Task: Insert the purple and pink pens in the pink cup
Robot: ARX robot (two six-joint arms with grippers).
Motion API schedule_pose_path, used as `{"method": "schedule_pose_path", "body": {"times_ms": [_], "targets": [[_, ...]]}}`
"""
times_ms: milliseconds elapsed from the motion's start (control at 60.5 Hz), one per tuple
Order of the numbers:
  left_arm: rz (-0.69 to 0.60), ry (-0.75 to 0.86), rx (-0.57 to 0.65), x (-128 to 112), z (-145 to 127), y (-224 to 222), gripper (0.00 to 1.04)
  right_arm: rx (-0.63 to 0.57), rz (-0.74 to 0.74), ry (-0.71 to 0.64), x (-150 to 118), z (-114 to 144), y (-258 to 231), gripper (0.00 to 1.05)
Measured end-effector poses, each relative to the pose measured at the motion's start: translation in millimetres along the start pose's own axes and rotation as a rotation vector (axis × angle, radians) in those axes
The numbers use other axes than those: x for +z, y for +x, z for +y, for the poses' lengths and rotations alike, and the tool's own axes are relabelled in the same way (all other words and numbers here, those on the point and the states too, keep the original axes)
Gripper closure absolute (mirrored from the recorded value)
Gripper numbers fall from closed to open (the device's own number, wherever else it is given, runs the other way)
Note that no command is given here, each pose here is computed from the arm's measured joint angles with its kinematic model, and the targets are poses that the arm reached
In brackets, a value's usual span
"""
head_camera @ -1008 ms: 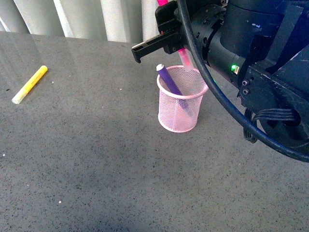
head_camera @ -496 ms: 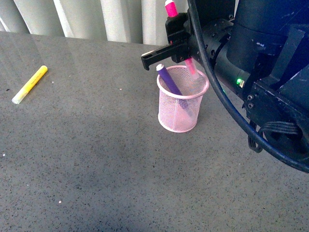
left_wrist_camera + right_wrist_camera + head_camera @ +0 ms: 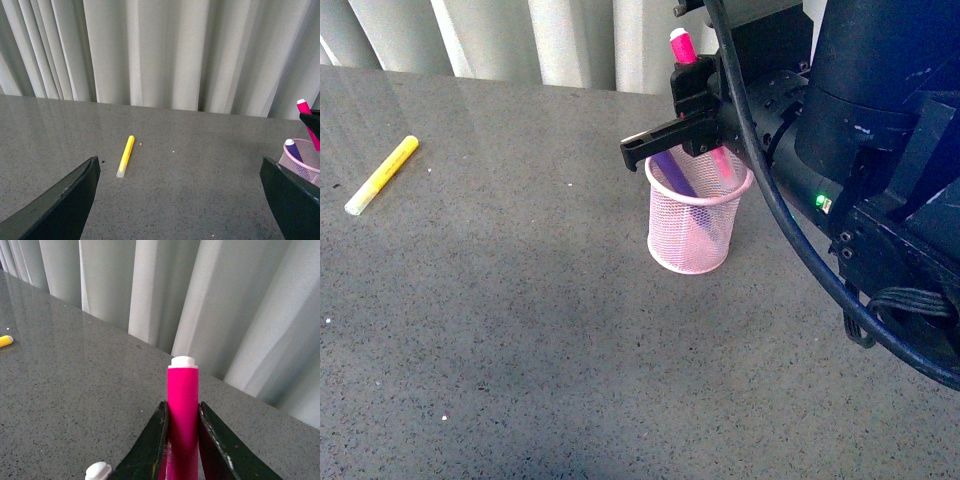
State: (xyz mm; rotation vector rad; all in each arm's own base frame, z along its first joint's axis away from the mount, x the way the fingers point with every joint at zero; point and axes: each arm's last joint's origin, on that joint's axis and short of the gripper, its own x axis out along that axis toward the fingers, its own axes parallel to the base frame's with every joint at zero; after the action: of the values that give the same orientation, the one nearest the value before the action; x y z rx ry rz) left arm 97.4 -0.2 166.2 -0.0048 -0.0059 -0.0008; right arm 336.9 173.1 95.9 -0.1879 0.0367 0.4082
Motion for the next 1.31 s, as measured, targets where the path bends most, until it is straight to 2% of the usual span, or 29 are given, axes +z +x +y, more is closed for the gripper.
{"method": "schedule_pose_path", "body": {"times_ms": [99, 215, 330, 380, 578, 661, 727, 942, 1008, 1041, 1157, 1223, 1305], "targets": [[0.0, 0.0, 0.0, 0, 0, 0, 0.07, 0.0, 0.012, 0.01, -3, 0, -3, 0.65], [0.0, 0.0, 0.0, 0, 0, 0, 0.07, -0.014, 0.028, 0.019, -5, -1, -6, 0.36], [0.0, 0.0, 0.0, 0, 0, 0, 0.07, -0.05, 0.028, 0.022, 7, -7, -15, 0.1], [0.0, 0.0, 0.0, 0, 0, 0, 0.07, -0.069, 0.033, 0.037, 13, -11, -20, 0.05], [0.0, 0.0, 0.0, 0, 0, 0, 0.07, -0.29, 0.173, 0.15, 48, -40, -59, 0.07], [0.0, 0.0, 0.0, 0, 0, 0, 0.07, -0.406, 0.314, 0.22, 58, -56, -98, 0.07], [0.0, 0.0, 0.001, 0, 0, 0, 0.07, -0.441, 0.403, 0.266, 59, -60, -129, 0.07], [0.0, 0.0, -0.001, 0, 0, 0, 0.07, -0.434, 0.38, 0.303, 60, -61, -133, 0.08], [0.0, 0.0, -0.001, 0, 0, 0, 0.07, -0.382, 0.235, 0.273, 53, -62, -136, 0.18], [-0.001, 0.0, -0.001, 0, 0, 0, 0.07, -0.361, 0.136, 0.24, 47, -63, -147, 0.27], [0.0, 0.0, -0.001, 0, 0, 0, 0.07, -0.402, -0.042, 0.207, 50, -76, -175, 0.52], [0.0, 0.0, -0.002, 0, 0, 0, 0.07, -0.397, -0.035, 0.196, 41, -78, -189, 0.68], [0.0, 0.0, -0.001, 0, 0, 0, 0.07, -0.394, -0.006, 0.192, 35, -79, -199, 0.83]]}}
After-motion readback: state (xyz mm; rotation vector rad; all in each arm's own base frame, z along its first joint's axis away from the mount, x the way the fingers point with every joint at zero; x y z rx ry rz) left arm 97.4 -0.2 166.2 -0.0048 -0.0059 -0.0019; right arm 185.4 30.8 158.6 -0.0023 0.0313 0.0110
